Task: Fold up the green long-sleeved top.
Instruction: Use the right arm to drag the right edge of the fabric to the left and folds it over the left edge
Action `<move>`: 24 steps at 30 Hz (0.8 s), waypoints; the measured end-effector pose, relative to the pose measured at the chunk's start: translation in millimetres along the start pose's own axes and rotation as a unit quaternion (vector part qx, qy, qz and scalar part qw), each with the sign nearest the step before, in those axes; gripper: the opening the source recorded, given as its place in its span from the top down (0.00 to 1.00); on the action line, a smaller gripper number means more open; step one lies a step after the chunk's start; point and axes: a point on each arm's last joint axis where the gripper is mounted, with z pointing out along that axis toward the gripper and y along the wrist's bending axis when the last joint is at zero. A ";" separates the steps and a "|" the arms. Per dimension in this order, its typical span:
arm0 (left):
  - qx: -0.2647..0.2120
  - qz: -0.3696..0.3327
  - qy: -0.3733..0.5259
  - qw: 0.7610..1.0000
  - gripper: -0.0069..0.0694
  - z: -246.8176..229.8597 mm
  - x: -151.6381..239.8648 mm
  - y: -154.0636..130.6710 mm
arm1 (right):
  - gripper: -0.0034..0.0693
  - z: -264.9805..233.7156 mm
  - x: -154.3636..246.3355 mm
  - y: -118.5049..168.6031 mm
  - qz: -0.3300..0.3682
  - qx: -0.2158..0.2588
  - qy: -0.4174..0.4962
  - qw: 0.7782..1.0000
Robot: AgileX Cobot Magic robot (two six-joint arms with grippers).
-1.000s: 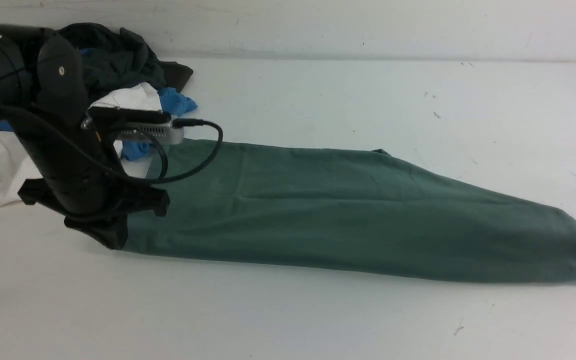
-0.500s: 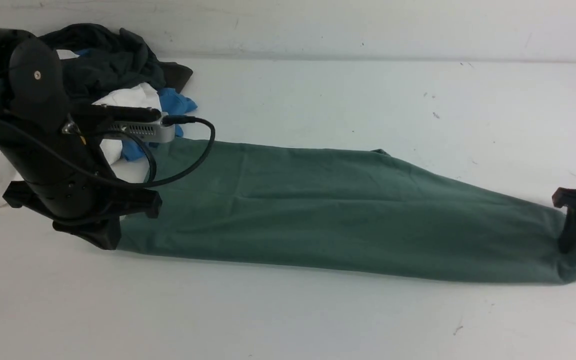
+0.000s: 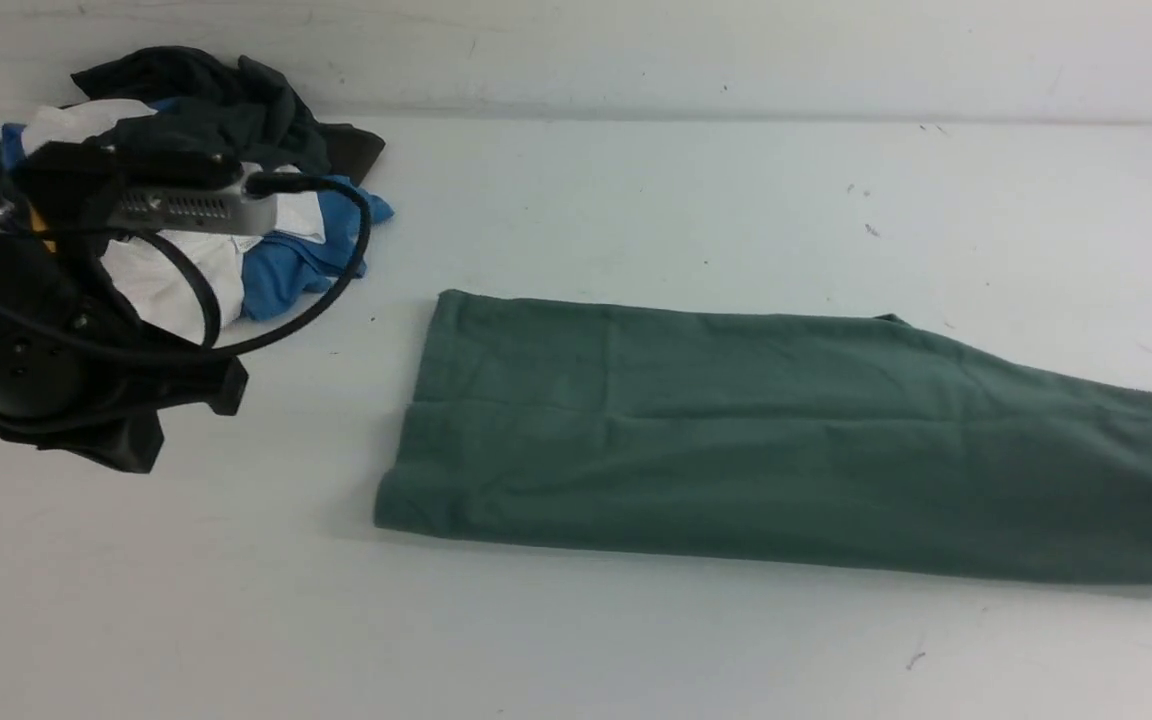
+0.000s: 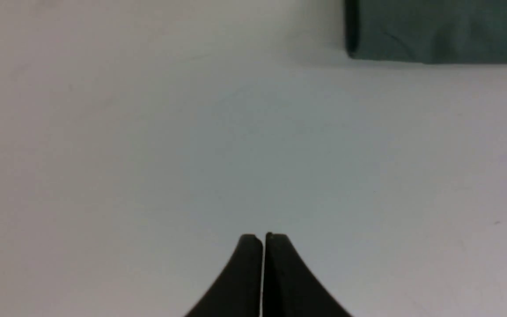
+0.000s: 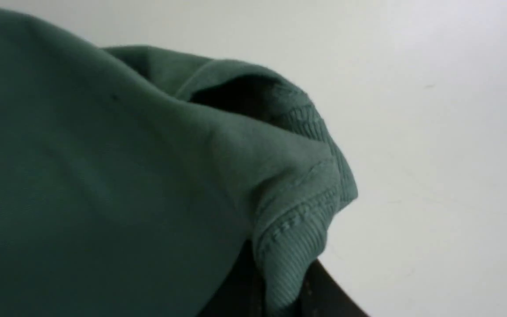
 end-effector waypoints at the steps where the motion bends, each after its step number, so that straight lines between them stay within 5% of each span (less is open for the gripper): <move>1: -0.005 -0.001 -0.009 1.000 0.92 -6.1 2.4 1.5 | 0.92 -19.9 -6.3 4.4 -0.001 0.000 -0.031 1.000; 6: -0.008 -0.002 -0.016 1.000 0.92 -13.9 6.6 3.0 | 0.92 -76.6 -23.4 38.7 -0.029 -0.023 -0.125 0.991; 12: -0.008 -0.004 -0.017 1.000 0.92 -14.7 6.9 2.9 | 0.92 -147.5 -15.0 136.4 -0.100 -0.118 -0.213 0.965; 18: -0.004 -0.005 -0.018 1.000 0.92 -15.3 7.3 2.4 | 0.92 -175.3 28.5 237.1 -0.173 -0.204 -0.207 0.941; 24: 0.012 -0.009 -0.016 1.000 0.92 -15.3 7.7 -0.6 | 0.92 -161.4 69.4 309.6 -0.222 -0.234 -0.159 0.933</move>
